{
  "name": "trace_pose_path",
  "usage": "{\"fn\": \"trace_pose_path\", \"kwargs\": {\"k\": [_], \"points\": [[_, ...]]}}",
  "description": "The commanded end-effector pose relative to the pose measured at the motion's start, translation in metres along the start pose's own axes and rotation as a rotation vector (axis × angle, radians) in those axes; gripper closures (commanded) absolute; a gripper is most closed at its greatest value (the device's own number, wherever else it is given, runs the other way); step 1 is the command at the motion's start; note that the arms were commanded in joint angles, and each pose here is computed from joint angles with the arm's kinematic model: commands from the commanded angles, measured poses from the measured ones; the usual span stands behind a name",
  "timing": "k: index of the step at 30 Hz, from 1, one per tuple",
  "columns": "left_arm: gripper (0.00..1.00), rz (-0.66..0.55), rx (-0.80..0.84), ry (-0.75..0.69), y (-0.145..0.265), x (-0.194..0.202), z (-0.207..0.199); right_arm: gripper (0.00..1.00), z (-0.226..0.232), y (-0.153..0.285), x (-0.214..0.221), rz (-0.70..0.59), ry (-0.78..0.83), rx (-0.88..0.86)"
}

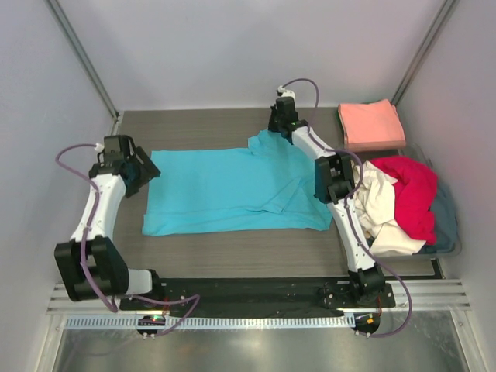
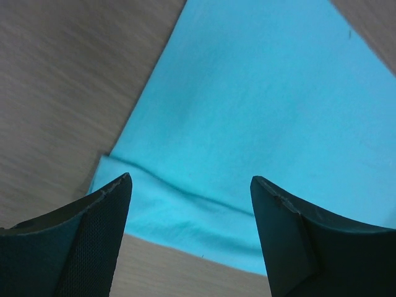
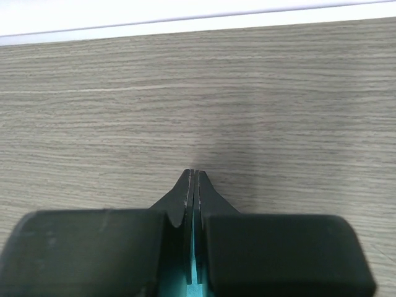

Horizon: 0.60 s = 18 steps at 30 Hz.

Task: Fold and stack the t-shirts
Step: Fold the tshirt

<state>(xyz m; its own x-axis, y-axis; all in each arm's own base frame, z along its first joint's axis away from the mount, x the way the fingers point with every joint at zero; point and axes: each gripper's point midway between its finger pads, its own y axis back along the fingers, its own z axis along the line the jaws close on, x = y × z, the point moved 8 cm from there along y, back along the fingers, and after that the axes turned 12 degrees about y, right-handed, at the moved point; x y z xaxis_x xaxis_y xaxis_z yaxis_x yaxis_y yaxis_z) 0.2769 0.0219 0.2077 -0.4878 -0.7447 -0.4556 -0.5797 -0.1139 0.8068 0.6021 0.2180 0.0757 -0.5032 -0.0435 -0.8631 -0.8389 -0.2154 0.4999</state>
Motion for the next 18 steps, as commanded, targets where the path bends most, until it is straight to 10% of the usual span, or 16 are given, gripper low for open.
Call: {"fn": "trace_pose_path", "kwargs": {"k": [1, 18], "points": [[0.22, -0.067, 0.013, 0.030, -0.017, -0.036, -0.028, 0.99, 0.004, 0.013, 0.009, 0.067, 0.017, -0.026], [0.37, 0.019, -0.067, -0.088, -0.199, -0.088, -0.069, 0.99, 0.000, 0.025, 0.007, 0.046, -0.066, -0.120]]}}
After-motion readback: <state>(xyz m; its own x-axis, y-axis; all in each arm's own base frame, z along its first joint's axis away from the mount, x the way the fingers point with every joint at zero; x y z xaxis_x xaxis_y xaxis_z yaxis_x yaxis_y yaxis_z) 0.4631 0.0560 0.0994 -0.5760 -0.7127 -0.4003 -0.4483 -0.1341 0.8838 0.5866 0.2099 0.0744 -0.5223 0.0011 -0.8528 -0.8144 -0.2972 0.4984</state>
